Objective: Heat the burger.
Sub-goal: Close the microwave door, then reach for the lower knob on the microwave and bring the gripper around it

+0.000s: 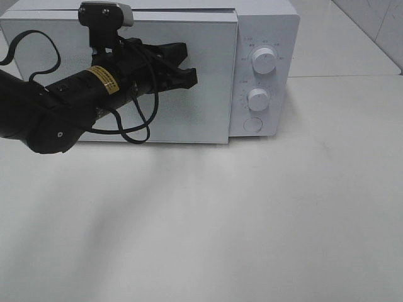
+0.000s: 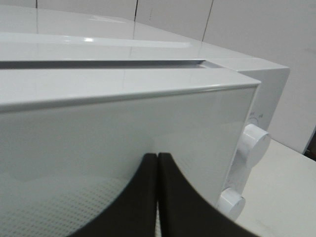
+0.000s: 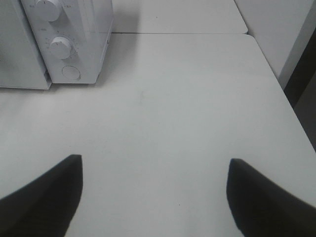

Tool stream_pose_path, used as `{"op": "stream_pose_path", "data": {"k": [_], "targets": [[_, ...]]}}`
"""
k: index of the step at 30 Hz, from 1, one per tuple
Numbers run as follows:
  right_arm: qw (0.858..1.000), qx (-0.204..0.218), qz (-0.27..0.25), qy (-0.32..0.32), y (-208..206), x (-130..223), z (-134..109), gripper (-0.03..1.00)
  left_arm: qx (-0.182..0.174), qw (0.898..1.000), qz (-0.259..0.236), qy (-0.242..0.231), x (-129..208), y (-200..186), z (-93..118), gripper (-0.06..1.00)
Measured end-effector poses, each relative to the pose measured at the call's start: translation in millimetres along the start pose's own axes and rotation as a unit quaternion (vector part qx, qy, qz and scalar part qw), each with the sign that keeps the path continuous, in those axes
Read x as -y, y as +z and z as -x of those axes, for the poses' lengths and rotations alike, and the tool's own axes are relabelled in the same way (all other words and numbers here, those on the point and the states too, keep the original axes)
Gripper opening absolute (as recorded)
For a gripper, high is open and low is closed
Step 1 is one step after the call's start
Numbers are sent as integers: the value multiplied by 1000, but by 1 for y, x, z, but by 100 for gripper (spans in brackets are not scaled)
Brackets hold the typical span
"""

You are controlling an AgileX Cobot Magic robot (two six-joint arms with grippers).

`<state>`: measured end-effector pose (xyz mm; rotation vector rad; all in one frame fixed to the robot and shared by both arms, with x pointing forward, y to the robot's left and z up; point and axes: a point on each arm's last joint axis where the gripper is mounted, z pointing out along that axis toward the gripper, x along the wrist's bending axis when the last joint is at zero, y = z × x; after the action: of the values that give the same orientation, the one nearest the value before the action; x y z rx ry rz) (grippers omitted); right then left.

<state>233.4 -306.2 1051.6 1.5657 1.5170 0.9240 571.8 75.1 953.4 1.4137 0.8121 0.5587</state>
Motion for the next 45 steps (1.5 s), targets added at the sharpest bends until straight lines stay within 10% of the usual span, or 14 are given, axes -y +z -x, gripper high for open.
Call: {"op": "stream_pose_path", "data": {"k": [22, 33, 36, 40, 45], "targets": [[1000, 0, 0, 0, 0, 0, 0, 76, 25, 1000, 1, 15, 1, 36, 9, 0], [1000, 0, 0, 0, 0, 0, 0, 76, 21, 986, -164, 7, -3, 26, 43, 2], [1000, 0, 0, 0, 0, 0, 0, 76, 13, 975, -220, 17, -3, 18, 55, 25], [1000, 0, 0, 0, 0, 0, 0, 76, -2, 952, -305, 34, 3, 5, 68, 84], [1000, 0, 0, 0, 0, 0, 0, 76, -8, 934, -352, 49, 0, -7, 81, 98]]}}
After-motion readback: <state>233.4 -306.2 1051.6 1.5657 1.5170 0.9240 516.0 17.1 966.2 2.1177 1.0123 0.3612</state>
